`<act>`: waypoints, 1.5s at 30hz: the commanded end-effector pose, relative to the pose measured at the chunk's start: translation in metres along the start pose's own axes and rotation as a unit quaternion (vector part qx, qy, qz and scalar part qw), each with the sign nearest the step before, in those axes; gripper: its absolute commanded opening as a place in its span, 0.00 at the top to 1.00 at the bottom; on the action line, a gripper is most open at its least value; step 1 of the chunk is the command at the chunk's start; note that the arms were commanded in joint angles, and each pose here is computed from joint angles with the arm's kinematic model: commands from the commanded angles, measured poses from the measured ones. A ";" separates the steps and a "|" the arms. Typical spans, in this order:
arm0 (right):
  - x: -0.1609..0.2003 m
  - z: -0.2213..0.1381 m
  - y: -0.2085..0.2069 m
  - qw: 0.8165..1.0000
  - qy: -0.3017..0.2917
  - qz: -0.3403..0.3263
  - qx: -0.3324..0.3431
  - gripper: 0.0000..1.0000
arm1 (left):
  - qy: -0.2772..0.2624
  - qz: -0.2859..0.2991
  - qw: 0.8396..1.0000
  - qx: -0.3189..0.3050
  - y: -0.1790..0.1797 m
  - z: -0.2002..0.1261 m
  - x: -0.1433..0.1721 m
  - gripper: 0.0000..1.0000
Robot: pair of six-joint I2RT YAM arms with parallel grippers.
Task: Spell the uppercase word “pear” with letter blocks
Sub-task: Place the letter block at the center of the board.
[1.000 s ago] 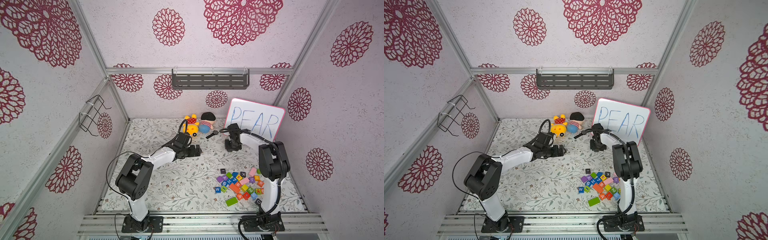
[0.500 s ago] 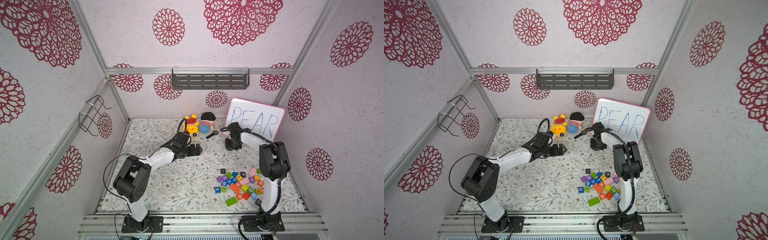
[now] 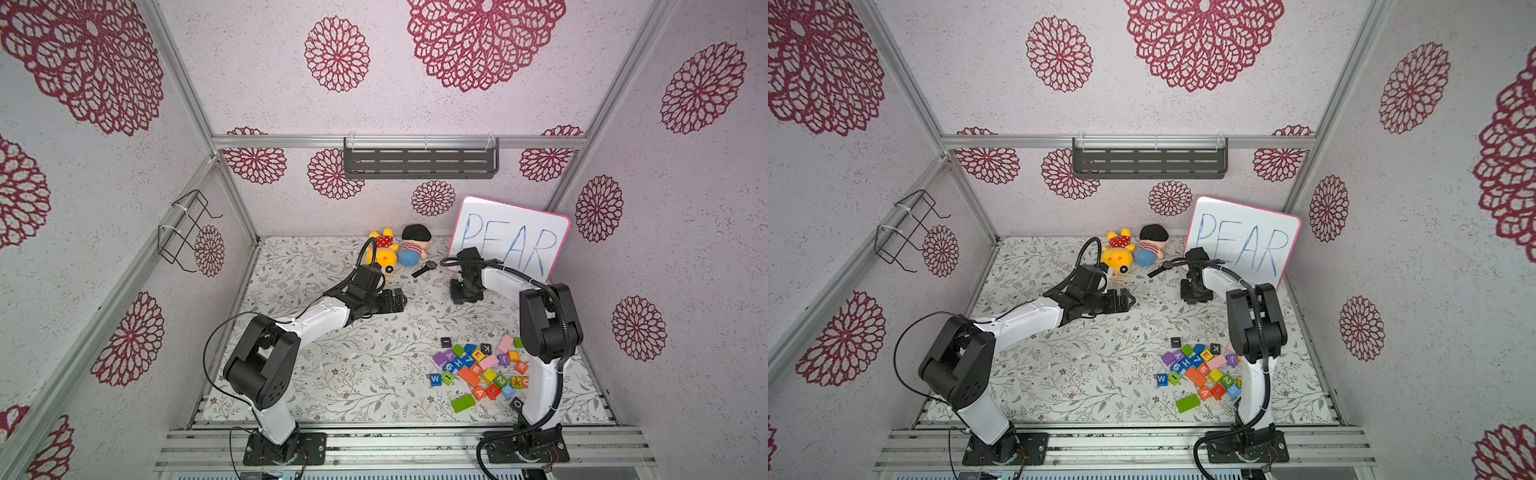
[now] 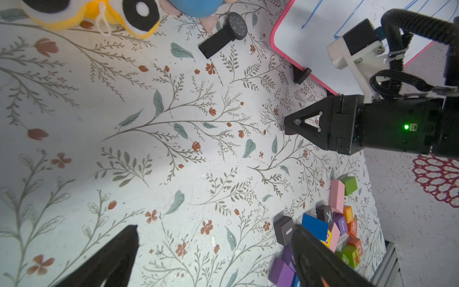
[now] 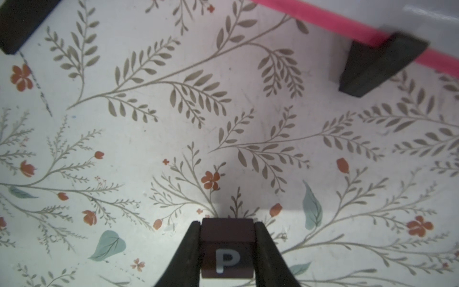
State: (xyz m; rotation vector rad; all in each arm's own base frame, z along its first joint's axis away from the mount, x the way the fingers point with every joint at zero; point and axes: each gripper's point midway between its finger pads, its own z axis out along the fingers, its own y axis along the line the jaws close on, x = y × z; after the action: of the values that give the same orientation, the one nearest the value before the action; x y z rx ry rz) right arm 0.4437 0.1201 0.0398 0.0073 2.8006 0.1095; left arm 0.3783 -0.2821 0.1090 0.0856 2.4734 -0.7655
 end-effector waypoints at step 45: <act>-0.005 0.012 0.012 1.000 0.019 -0.018 -0.002 0.65 | -0.019 0.007 1.000 0.023 -0.007 0.003 0.000 0.02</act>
State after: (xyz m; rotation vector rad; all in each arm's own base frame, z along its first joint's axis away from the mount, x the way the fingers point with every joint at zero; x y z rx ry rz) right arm 0.4522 0.1281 0.0299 -0.0131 2.8264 0.1062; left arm 0.3797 -0.2887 0.1104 0.0963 2.4324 -0.7978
